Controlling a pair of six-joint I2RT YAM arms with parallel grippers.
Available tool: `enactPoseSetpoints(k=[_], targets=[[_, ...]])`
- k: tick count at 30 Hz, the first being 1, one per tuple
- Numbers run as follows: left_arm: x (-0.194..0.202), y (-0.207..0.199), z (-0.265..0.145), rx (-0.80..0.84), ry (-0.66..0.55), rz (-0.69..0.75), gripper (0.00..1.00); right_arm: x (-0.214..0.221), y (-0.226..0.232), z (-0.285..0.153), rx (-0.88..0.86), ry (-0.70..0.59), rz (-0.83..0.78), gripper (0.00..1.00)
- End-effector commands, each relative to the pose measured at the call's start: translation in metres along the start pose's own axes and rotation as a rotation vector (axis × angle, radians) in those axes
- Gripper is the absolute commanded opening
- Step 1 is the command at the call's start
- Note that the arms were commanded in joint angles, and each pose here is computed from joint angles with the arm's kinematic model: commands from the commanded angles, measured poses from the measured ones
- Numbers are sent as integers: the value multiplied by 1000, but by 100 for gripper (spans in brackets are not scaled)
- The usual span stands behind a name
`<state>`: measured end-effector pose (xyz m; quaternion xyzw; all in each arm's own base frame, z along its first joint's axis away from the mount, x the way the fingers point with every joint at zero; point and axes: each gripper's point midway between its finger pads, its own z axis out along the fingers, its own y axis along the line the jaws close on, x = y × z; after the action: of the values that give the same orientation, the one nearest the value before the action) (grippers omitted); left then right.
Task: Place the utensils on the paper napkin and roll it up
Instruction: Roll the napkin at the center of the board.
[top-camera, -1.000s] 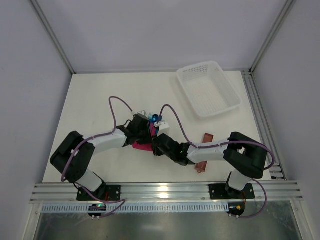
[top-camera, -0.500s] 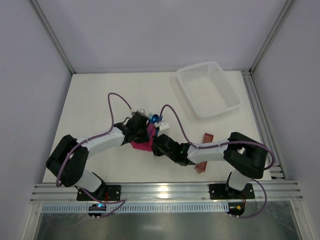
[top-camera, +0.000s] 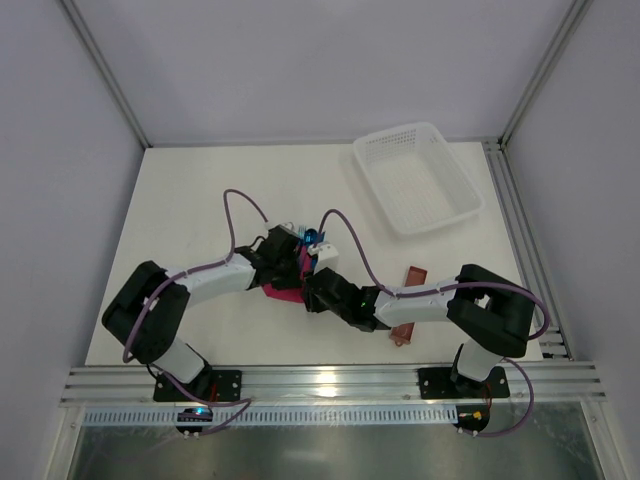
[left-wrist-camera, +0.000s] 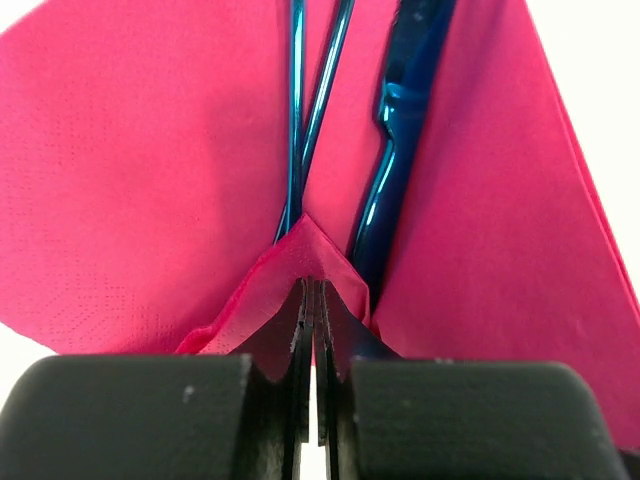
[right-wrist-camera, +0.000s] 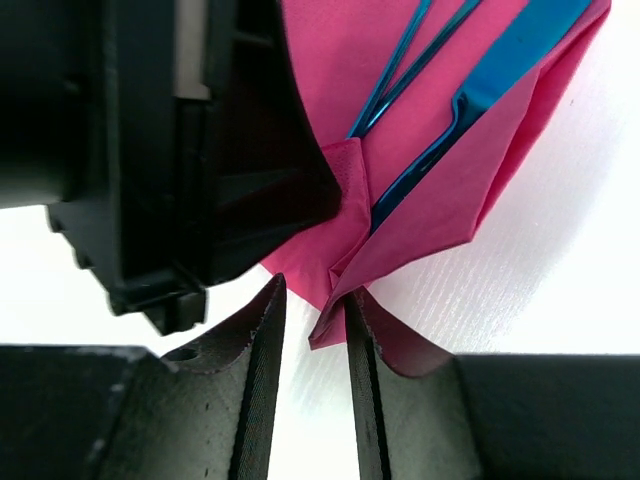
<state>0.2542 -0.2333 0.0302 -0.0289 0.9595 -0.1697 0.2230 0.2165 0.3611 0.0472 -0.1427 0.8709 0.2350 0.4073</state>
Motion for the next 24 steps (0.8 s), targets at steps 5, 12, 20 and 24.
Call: enactPoseSetpoints(k=[5,12,20,24], targets=[[-6,-2,4,7,-19,1,2,-30,29,-3,-109,-96,-8,35],[-9,2,0,-17,-34,3,3,-25,32,5,-116,-80,-22,36],[-41,12,-27,-63,-106,-4,29,-9,25,11,-96,-47,-19,36],[-54,7,-40,9,-135,-10,40,-8,25,12,-99,-51,-20,36]])
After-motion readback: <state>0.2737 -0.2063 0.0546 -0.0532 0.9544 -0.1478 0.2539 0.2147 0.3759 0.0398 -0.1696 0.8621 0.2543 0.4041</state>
